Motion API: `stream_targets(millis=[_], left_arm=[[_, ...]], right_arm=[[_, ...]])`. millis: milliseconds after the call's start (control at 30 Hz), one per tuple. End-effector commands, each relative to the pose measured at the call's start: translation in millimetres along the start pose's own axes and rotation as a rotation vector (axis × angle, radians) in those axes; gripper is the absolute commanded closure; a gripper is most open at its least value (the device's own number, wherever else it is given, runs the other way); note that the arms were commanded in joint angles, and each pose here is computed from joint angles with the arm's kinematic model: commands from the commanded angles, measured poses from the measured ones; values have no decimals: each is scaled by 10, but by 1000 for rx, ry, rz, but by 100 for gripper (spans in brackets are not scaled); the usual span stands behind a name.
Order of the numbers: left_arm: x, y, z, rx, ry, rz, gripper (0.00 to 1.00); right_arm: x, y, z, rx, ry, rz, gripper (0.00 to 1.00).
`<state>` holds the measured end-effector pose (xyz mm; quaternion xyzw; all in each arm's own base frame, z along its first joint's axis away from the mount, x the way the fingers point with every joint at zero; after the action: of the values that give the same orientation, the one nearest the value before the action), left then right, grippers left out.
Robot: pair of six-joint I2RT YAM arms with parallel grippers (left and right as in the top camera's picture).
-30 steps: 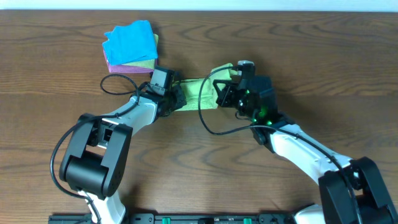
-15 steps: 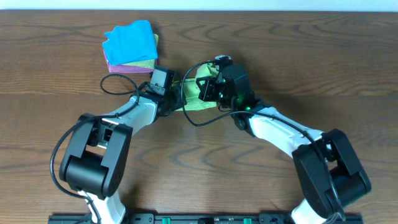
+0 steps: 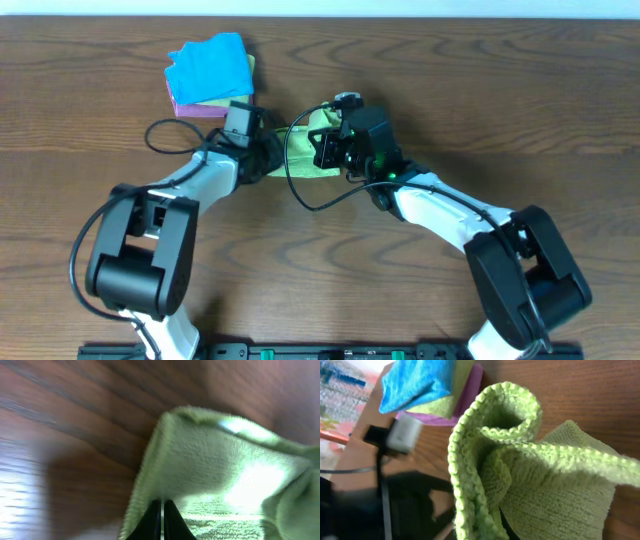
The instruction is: Fold the cloth
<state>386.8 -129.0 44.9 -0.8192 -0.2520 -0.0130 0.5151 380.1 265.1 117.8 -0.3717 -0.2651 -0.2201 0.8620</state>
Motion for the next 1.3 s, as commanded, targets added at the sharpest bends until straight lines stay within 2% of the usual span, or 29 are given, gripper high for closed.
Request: stream_targets(millis=[0, 233, 1033, 1100, 1167, 1267], left_arm=[[179, -216, -75, -30, 38, -55, 95], [302, -451, 13, 5, 46, -103, 94], [277, -471, 151, 43, 25, -74, 94], [311, -486, 194, 48, 16, -80, 94], [360, -508, 263, 55, -2, -90, 94], [443, -560, 379, 63, -35, -107, 94]], right_arm=[[-23, 58, 43, 10, -53, 15, 99], [-21, 58, 44, 11, -67, 13, 99], [-243, 509, 185, 24, -138, 92, 99], [-260, 511, 199, 28, -150, 98, 95], [-278, 509, 213, 38, -153, 108, 85], [-310, 505, 234, 58, -151, 128, 76]])
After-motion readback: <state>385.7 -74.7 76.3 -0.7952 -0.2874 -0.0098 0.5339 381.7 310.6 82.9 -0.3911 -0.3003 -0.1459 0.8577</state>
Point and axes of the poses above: each gripper's point midway between its finger pads, its own y axis out along the fingers, its own z axis along the line the jaws close on, x = y × z, the point moved 4 cm from there along -y, back along the fingers, and after that the axes turned 1 degree about y, right-handed, at the moved point
